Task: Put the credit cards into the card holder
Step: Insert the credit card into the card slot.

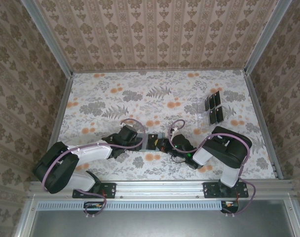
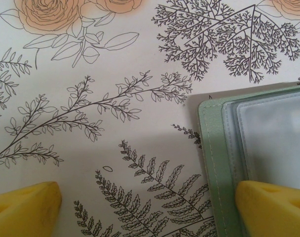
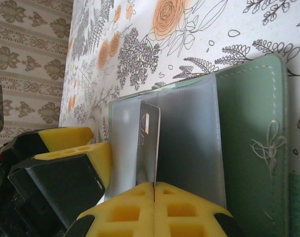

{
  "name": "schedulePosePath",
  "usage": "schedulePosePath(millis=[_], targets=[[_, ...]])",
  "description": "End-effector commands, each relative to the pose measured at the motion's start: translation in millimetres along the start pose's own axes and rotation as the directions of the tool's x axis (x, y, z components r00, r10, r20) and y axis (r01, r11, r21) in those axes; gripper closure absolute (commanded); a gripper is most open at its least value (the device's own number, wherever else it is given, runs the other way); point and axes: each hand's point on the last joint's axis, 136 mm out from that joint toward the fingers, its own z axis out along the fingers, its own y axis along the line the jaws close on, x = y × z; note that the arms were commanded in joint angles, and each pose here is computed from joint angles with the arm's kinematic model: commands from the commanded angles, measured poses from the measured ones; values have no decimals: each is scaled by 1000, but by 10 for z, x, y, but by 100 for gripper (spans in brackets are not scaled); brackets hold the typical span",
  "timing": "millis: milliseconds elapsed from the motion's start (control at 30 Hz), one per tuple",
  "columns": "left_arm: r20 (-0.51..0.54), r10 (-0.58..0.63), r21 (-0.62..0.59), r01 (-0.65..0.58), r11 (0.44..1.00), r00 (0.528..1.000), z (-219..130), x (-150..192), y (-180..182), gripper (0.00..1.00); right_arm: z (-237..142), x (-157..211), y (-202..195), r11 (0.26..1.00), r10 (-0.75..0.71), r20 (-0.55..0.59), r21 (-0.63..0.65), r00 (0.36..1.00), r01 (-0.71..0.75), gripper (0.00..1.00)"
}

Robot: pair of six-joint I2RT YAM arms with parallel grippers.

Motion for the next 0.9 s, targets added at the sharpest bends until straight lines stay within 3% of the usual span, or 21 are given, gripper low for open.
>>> schedulePosePath(millis=[0, 867], targets=[[-59, 13, -43, -16, 999, 998, 29, 220, 110, 0, -21, 171, -194, 998, 15, -66, 63, 998, -11, 100], [-59, 11, -37, -14, 999, 998, 27, 234, 101, 0, 220, 301, -211, 996, 43, -208, 88, 977, -25, 100]])
